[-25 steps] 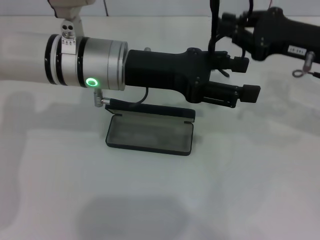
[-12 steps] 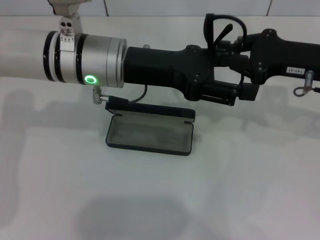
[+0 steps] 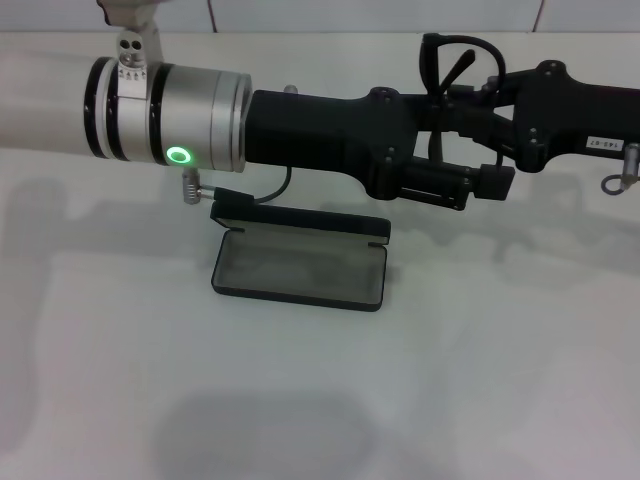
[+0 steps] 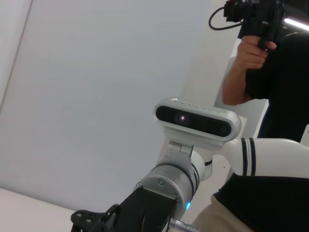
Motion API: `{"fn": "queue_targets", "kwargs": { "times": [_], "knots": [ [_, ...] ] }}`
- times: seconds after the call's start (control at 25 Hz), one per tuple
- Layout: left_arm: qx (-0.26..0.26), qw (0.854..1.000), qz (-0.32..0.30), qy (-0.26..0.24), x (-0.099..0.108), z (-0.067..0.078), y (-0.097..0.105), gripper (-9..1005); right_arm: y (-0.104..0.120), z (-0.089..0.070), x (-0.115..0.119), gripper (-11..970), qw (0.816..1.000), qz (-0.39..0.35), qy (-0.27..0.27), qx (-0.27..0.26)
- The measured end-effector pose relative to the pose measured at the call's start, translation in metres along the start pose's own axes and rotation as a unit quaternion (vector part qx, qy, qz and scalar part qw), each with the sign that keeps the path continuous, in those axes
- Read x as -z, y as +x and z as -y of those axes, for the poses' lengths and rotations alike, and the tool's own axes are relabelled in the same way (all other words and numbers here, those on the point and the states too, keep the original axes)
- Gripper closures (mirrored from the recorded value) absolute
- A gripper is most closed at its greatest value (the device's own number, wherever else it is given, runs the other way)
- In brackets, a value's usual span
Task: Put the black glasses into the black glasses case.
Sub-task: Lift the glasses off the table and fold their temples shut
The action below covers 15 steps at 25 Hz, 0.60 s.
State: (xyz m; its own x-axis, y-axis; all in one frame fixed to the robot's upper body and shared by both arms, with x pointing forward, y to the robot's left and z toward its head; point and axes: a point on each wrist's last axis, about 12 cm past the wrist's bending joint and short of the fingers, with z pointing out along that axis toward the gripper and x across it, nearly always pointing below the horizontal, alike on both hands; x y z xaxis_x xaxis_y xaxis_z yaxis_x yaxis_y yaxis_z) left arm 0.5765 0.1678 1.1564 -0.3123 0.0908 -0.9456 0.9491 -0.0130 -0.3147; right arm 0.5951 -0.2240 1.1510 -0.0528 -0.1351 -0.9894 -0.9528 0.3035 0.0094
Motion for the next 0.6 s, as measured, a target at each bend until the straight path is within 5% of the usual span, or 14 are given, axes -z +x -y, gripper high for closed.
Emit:
{"fn": "queue_targets", "kwargs": {
  "times": [0.6],
  "knots": [
    [0.003,1.000,0.000,-0.002,0.0018,-0.0002,0.0000,141,0.0018,-0.0083,0.0036,846,1.000,-0.006,-0.027,0.006]
  ]
}}
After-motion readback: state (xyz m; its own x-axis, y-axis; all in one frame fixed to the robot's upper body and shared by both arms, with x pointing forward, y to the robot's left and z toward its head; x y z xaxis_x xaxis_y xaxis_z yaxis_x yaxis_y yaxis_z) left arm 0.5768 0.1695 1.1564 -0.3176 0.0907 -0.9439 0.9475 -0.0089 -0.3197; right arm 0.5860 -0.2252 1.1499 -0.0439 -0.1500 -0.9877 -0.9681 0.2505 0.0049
